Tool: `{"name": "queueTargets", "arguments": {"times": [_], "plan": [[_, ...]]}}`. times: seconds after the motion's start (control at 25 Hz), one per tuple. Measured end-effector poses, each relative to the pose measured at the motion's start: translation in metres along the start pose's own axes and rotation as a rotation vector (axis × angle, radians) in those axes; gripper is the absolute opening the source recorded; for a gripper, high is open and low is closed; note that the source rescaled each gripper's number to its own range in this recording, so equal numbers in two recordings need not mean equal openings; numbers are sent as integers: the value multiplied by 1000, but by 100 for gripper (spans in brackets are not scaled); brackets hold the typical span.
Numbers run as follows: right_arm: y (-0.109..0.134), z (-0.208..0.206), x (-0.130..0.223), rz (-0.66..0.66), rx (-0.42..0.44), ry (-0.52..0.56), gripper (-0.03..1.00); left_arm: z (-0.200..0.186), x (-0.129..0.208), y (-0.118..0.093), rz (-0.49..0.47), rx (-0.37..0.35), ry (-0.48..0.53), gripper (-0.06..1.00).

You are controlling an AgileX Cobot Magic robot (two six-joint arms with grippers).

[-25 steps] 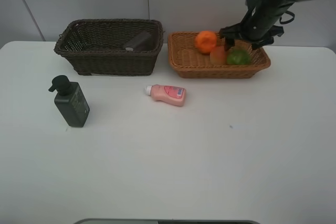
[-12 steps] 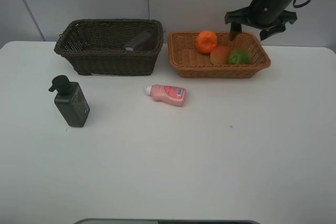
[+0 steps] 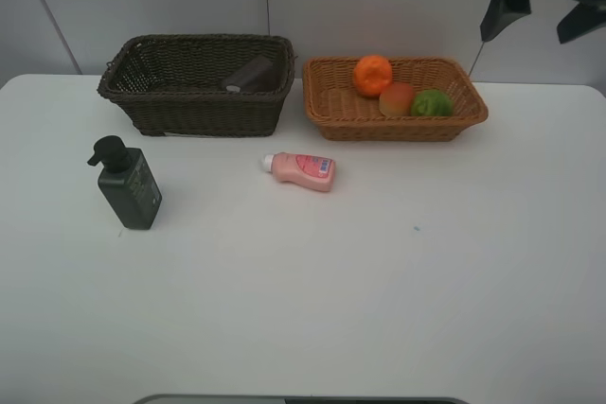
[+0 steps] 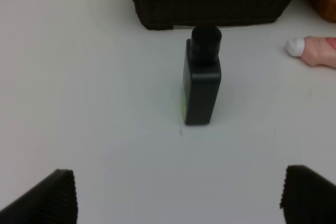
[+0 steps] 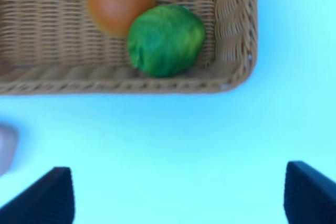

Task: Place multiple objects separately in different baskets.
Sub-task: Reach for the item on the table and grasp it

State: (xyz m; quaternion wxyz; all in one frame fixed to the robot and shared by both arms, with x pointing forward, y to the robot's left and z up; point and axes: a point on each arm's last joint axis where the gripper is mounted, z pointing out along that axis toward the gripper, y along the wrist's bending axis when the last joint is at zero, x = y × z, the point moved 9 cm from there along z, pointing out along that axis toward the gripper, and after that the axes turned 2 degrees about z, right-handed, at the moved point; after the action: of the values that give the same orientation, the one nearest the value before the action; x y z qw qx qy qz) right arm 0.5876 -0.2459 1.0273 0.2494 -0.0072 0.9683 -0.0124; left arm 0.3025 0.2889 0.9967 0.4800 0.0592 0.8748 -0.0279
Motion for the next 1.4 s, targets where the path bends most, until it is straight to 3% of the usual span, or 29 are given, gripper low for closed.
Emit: {"name": "queueTargets", "arguments": {"times": [0.12,0.4,0.68,0.96,1.12,1.4], "plan": [[-5,-54,24,23,-38,-111,88,0,0,0,0,0,0,100],[-27,-132,99,53,-86,-340,88,0,0,0,0,0,0,100],[-44,-169,166,33,-114,-541,88,0,0,0,0,0,0,100],[-58,-192,208,34,-115,-726,88,0,0,0,0,0,0,100],[-59,-185,219,35,-116,-745,88,0,0,0,0,0,0,100],[-54,-126,234,13,-95,-589,88,0,0,0,0,0,0,100]]}}
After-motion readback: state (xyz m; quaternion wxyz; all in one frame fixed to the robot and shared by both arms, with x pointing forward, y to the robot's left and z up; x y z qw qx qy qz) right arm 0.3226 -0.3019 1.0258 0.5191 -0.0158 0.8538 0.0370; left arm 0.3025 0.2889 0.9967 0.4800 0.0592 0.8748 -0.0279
